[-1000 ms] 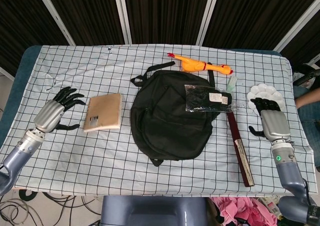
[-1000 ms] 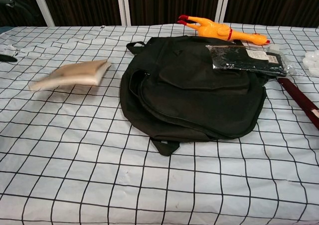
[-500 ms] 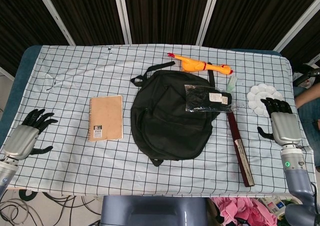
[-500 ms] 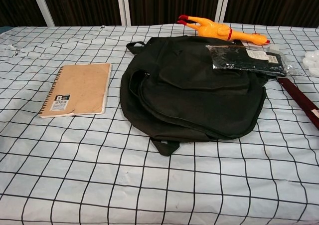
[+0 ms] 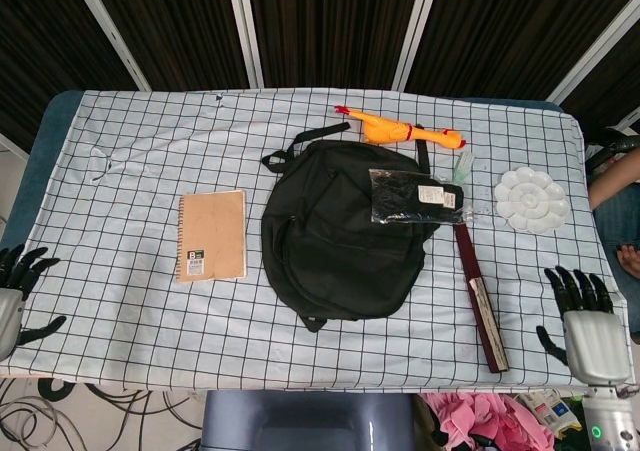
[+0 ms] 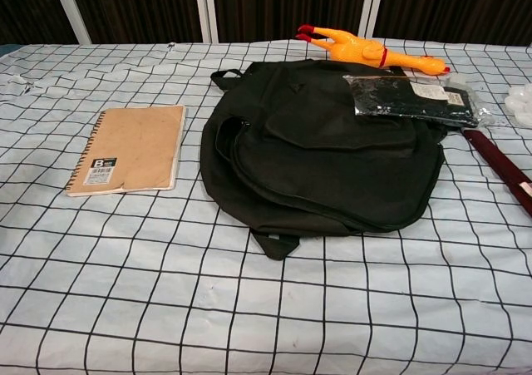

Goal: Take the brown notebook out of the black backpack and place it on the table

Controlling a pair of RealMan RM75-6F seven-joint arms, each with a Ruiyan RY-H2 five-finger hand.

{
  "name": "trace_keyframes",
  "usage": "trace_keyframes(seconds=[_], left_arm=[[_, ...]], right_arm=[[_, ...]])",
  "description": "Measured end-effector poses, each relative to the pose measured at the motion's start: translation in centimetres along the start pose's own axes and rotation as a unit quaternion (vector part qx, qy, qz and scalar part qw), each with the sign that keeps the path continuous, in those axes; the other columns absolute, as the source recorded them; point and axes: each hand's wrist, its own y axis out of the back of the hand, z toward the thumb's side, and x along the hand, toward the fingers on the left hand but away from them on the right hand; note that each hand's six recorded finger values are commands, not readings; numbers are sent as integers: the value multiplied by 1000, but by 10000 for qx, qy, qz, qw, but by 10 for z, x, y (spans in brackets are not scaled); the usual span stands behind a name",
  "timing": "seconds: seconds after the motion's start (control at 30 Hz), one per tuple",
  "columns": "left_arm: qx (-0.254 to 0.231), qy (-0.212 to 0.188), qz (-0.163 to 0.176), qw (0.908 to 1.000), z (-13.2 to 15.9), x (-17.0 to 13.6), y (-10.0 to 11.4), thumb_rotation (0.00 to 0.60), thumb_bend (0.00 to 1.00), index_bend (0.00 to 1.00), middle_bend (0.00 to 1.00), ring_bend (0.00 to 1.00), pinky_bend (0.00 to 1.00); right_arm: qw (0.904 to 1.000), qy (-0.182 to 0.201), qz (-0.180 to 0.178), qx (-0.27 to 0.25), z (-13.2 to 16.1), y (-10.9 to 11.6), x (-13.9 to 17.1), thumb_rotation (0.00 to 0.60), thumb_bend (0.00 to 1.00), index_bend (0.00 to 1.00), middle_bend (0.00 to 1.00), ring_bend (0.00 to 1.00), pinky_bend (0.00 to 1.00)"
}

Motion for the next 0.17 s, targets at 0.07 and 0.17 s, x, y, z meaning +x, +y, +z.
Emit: trace_keyframes(seconds=[0.07,0.17], left_arm=[[18,85,-42,10000,0,-5,2,600,67,204,129,0,0],[25,150,-139,9998,0,-9,4,600,67,204,129,0,0]], right_arm=[[10000,8,16,-9,2,-6,11,600,219,59,71,57,74],[9999,87,85,49,6,-12,17,600,219,52,69,57,74]])
